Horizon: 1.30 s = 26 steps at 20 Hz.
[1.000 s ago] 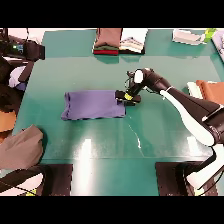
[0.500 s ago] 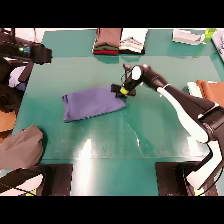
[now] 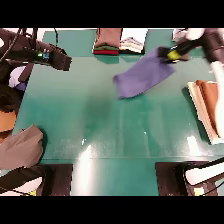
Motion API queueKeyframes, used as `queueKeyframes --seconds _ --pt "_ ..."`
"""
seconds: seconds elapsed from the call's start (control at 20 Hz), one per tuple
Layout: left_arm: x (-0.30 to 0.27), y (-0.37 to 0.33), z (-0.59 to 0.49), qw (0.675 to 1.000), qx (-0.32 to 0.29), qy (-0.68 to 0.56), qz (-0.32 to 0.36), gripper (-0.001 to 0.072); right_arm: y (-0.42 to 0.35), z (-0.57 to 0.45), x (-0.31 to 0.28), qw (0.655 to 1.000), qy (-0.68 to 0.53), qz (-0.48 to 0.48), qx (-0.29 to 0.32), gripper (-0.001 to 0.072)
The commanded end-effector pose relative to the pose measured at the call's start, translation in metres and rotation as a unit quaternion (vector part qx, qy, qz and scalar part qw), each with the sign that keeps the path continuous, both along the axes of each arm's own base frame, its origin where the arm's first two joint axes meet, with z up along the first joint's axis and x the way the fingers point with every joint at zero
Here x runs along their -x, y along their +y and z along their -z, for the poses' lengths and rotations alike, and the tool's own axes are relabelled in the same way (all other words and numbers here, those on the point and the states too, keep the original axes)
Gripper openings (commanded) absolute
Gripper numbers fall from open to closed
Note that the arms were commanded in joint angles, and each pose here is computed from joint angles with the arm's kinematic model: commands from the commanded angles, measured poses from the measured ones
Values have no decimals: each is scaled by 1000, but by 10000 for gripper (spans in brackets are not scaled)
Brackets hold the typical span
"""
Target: Fold the shirts.
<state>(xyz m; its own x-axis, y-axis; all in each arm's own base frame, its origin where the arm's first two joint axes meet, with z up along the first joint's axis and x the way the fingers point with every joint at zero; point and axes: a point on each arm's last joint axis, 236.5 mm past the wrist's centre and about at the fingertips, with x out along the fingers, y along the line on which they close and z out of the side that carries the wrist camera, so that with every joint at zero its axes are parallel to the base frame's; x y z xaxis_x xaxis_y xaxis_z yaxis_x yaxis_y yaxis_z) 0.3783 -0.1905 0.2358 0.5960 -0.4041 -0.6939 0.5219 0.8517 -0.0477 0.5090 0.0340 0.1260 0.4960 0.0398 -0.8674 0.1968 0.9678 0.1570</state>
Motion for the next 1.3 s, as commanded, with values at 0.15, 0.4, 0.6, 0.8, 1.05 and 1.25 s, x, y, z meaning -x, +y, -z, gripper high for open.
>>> queueKeyframes --seconds 0.15,0.4,0.6,0.8,1.05,1.25 --pt "7 -5 4 1000 8 20 -3 28 -219 -34 40 977 -34 210 -1 19" --pt "7 -5 4 999 18 27 -16 27 -280 -39 63 963 -58 263 -28 19" --pt "7 -5 5 999 27 34 -27 27 -294 -51 68 958 -78 276 -24 19" --pt "8 -4 5 999 26 36 -27 27 -288 -112 69 950 -166 266 -7 19" --pt "8 -4 5 999 26 35 -26 28 -268 -172 97 943 -221 249 12 19" --pt "8 -4 5 999 25 35 -26 28 -267 -159 136 954 -159 253 17 19"
